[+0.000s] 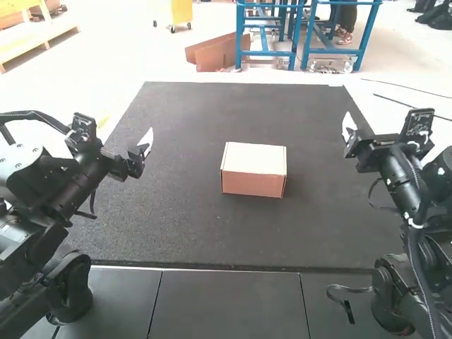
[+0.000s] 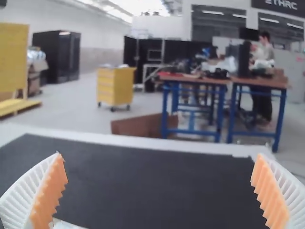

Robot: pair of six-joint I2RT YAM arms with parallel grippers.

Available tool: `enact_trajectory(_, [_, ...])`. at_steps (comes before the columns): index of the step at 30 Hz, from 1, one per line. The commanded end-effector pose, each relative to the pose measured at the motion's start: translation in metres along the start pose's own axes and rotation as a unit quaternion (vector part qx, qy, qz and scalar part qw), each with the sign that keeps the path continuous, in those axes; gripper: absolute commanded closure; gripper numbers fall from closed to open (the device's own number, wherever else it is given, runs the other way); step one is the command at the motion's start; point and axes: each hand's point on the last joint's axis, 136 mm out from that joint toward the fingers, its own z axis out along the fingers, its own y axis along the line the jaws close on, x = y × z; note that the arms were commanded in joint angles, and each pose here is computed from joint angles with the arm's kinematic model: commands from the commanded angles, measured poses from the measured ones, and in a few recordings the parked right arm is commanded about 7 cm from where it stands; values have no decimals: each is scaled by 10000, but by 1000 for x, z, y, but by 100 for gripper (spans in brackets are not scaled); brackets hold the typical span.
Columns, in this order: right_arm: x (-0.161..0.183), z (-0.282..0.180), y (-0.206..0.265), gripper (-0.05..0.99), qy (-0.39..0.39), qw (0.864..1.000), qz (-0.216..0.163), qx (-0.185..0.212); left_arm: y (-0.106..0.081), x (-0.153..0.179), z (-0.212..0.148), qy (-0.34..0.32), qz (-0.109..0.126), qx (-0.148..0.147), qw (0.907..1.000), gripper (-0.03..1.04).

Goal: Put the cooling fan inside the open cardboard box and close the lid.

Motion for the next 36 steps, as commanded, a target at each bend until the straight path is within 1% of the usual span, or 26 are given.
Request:
enact_trajectory(1, [1, -2, -10, 4, -76, 9992, -326, 225, -1, -4, -5, -221, 105, 18, 9997, 4])
enact_trajectory(4, [14, -4, -13, 4, -25, 9990, -340, 286, 1, 2, -9, -236, 106, -55, 9996, 4])
enact_trajectory(5, [16, -5, -12, 4, -67, 9991, -329, 257, 4, 5, -9, -195, 95, -140, 9997, 4])
enact_trajectory(6, [20, -6, -10, 4, -74, 9993, -309, 195, 9, 6, -9, -205, -5, -256, 9995, 4])
enact_trajectory(8, [25, -6, -12, 4, -25, 9998, -87, 186, 13, 5, -9, -255, -186, -351, 9989, 4])
enact_trajectory(9, [28, -6, -12, 4, -3, 9998, -66, 167, 16, 4, -9, -279, -280, -412, 9984, 4])
enact_trajectory(11, [31, -6, -18, 4, -1, 9996, 98, 263, 23, 4, -10, -306, -603, -540, 9962, 5])
enact_trajectory(13, [37, -6, -25, 4, 14, 9989, 262, 397, 31, 5, -11, -316, -680, -703, 9947, 4])
enact_trajectory(15, [47, -7, -34, 4, 144, 9971, 432, 609, 37, 14, -11, -198, -752, -854, 9933, 4])
enact_trajectory(17, [59, -9, -42, 4, 364, 9940, 645, 801, 44, 19, -12, -137, -730, -991, 9923, 4])
enact_trajectory(19, [71, -12, -49, 4, 607, 9916, 608, 966, 47, 32, -13, 49, -709, -1056, 9919, 5])
enact_trajectory(21, [75, -14, -56, 4, 700, 9900, 569, 1087, 48, 45, -13, 220, -708, -1062, 9916, 5])
enact_trajectory(23, [83, -16, -58, 4, 862, 9883, 544, 1134, 51, 68, -16, 679, -715, -1170, 9882, 5])
enact_trajectory(24, [87, -17, -60, 4, 946, 9871, 538, 1172, 54, 71, -17, 745, -724, -1233, 9869, 5])
enact_trajectory(25, [93, -19, -61, 4, 1051, 9857, 553, 1198, 55, 72, -18, 752, -751, -1272, 9862, 5])
enact_trajectory(29, [104, -22, -63, 4, 1282, 9821, 592, 1249, 61, 83, -22, 982, -700, -1419, 9825, 5])
enact_trajectory(33, [113, -25, -64, 4, 1469, 9794, 556, 1266, 61, 89, -23, 1098, -703, -1429, 9811, 5])
enact_trajectory(36, [118, -26, -61, 3, 1586, 9791, 482, 1183, 61, 89, -23, 1090, -702, -1422, 9813, 4])
